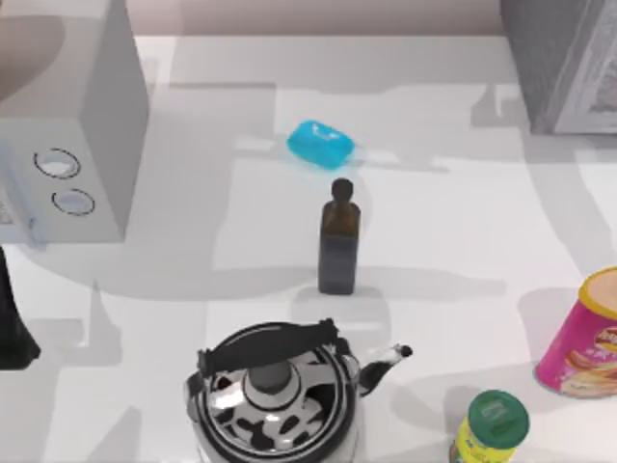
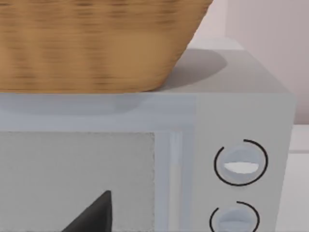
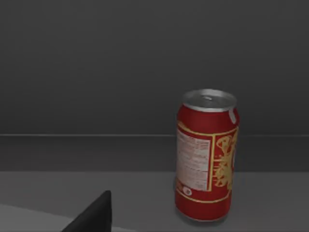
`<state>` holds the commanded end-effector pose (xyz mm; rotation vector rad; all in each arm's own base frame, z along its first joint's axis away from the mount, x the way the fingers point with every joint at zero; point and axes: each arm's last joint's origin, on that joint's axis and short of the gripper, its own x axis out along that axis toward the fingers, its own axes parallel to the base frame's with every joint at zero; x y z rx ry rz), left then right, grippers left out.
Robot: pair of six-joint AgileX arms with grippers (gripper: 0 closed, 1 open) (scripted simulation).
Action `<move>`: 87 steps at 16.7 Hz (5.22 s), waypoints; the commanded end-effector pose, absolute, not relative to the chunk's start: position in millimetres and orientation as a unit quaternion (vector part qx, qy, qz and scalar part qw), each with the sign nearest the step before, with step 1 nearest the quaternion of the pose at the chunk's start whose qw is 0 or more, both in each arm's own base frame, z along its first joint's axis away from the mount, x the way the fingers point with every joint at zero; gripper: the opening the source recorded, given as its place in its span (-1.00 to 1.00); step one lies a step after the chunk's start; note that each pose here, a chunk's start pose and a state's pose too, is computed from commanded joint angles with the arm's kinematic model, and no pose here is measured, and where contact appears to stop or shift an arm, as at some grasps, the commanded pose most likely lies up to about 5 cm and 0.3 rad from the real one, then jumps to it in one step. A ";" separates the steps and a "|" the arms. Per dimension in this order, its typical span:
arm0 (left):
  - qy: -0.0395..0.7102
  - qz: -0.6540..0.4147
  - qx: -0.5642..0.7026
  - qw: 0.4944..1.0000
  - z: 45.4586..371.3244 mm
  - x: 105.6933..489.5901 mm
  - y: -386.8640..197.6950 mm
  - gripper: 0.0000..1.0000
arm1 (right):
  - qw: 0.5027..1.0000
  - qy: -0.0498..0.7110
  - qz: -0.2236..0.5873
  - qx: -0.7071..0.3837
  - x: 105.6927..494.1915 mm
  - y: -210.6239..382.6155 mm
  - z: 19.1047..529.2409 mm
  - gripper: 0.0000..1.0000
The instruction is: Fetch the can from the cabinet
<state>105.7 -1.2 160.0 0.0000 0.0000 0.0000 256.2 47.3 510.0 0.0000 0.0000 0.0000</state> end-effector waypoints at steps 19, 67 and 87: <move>0.000 0.000 0.000 1.000 160.0 105.7 -1.2 1.00 | 1.000 -0.006 -0.004 -0.001 321.6 52.2 484.9 1.00; 0.000 0.000 0.000 1.000 160.0 105.7 -1.2 1.00 | 1.000 -0.007 -0.004 0.001 176.5 52.9 543.5 -1.00; 0.000 0.000 0.000 1.000 160.0 105.7 -1.2 1.00 | 1.000 0.020 -0.006 -0.001 108.1 4.8 251.6 -1.00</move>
